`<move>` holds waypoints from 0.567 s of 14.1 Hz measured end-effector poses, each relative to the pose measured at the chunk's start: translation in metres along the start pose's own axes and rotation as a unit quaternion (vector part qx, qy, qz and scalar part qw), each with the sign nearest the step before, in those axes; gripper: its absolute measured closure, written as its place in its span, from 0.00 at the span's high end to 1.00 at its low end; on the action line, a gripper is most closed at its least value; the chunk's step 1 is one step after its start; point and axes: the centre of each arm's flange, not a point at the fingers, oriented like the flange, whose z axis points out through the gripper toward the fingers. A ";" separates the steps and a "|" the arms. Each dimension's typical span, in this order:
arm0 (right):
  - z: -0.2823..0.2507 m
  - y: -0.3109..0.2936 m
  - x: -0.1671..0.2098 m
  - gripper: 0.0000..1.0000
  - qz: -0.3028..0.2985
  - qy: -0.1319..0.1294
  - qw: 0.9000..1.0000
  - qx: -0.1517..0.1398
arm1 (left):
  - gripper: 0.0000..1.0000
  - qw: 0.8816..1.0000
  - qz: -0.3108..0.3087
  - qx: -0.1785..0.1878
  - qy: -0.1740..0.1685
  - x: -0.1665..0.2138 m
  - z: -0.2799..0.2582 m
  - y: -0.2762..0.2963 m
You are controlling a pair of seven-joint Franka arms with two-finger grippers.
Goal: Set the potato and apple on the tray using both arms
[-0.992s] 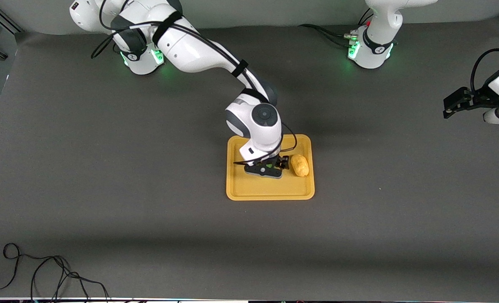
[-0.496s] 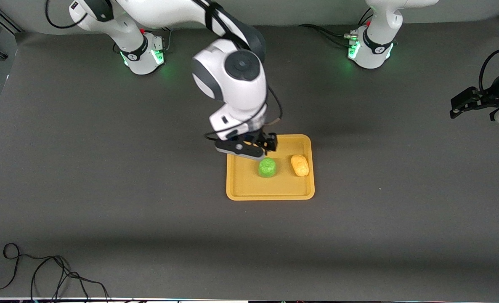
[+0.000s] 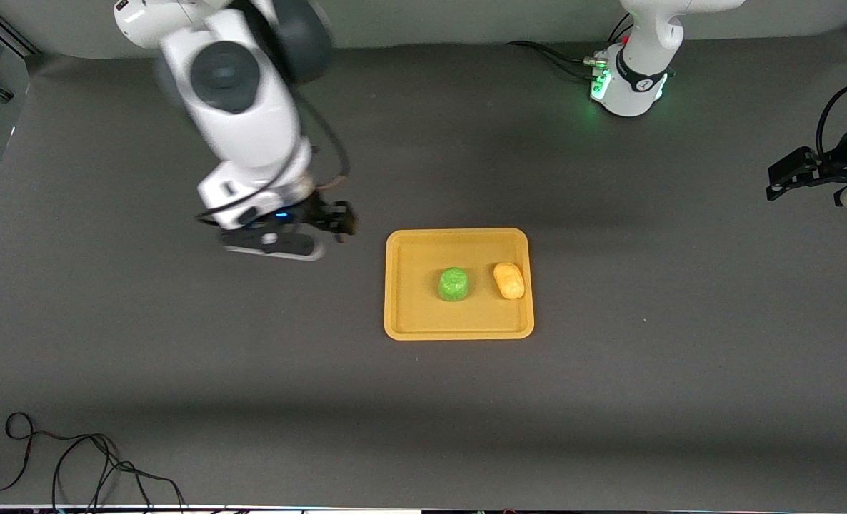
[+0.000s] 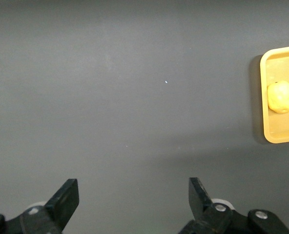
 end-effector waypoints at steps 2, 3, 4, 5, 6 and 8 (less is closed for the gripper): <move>-0.012 0.073 0.007 1.00 -0.015 -0.007 1.000 0.010 | 1.00 1.000 0.001 0.008 -0.002 0.000 0.000 -0.002; -0.018 0.105 0.008 1.00 -0.024 -0.007 1.000 0.012 | 1.00 1.000 0.001 0.009 -0.003 -0.001 0.000 -0.002; -0.023 0.135 0.009 1.00 -0.032 -0.006 0.999 0.013 | 1.00 1.000 0.002 0.009 -0.006 -0.001 0.001 -0.001; -0.025 0.165 0.010 1.00 -0.040 -0.009 0.999 0.011 | 1.00 1.000 0.004 0.008 -0.008 -0.001 0.002 0.001; -0.024 0.192 0.014 1.00 -0.047 -0.013 0.999 0.010 | 1.00 1.000 0.005 0.008 -0.011 -0.001 0.003 0.002; -0.022 0.235 0.022 1.00 -0.056 -0.019 0.998 0.011 | 1.00 1.000 0.005 0.007 -0.013 -0.001 0.003 0.004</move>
